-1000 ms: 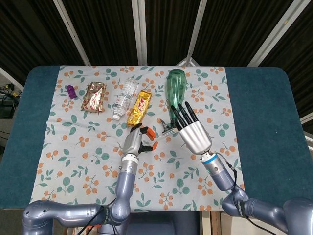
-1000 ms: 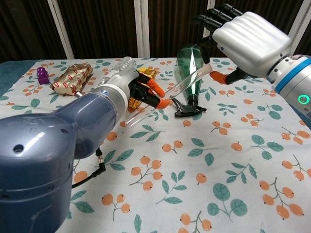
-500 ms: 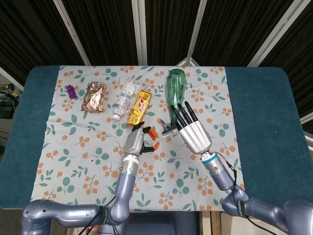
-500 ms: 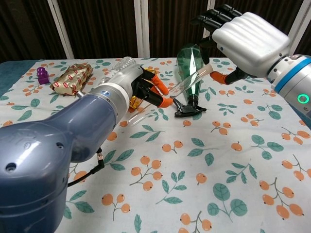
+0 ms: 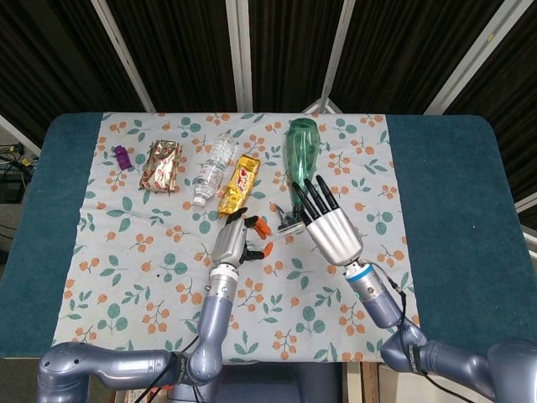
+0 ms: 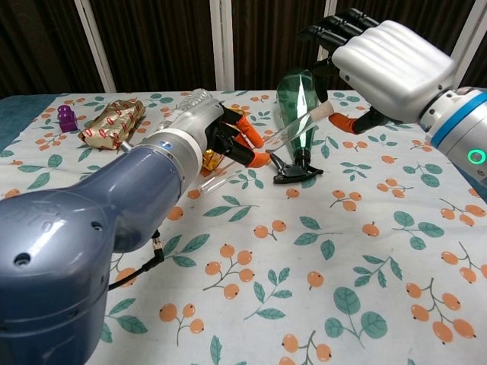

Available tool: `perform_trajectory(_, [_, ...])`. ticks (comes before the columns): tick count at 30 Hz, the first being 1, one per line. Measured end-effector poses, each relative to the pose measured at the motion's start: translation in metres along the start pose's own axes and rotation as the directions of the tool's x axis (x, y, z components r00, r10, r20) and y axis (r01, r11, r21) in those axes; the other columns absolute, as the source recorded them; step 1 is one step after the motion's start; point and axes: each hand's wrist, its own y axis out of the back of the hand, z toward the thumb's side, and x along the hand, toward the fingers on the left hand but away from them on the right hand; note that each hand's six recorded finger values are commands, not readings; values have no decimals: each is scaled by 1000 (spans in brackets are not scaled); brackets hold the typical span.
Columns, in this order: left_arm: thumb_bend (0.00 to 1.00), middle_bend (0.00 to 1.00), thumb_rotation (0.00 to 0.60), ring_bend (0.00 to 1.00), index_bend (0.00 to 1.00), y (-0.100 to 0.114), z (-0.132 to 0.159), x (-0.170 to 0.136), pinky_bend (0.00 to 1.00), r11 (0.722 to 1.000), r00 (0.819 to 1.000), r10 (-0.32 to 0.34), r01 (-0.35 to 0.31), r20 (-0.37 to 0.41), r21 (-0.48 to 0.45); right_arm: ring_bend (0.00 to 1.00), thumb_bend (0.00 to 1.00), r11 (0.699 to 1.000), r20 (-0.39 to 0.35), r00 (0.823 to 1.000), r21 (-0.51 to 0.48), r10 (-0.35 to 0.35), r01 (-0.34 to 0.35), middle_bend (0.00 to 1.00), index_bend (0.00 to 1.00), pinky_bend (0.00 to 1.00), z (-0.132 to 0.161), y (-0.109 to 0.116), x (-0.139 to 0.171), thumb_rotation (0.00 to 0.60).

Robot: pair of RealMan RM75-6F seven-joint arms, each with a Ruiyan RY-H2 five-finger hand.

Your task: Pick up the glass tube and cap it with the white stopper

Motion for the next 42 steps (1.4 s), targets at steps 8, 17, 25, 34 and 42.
perform_trajectory(8, [523, 529, 600, 82, 669, 0, -1, 1, 0, 1000, 1000, 1, -1, 2, 3, 0, 414, 1000, 6, 1000, 9, 8, -8, 61, 269, 0, -4, -1, 1, 600])
perform_trajectory(17, [523, 529, 600, 82, 669, 3, -2, 1, 0, 1000, 1000, 13, -14, 22, 28, 0, 415, 999, 29, 999, 6, 34, -34, 11, 90, 0, -13, -4, 7, 600])
perform_trajectory(25, [523, 529, 600, 82, 669, 7, -13, -1, 0, 998, 1000, 14, -16, 25, 59, 0, 414, 999, 52, 997, 8, 48, -49, 10, 89, 0, -24, -5, 15, 600])
perform_trajectory(34, [523, 529, 600, 82, 669, 7, -23, -5, 0, 995, 999, 4, -8, 43, 99, 0, 415, 998, 86, 994, 22, 65, -67, 9, 89, 0, -40, -7, 21, 600])
perform_trajectory(42, [523, 529, 600, 82, 669, 0, -35, -13, 0, 990, 998, -27, 19, 54, 137, 0, 414, 997, 137, 988, 26, 73, -77, 7, 89, 0, -58, -5, 22, 600])
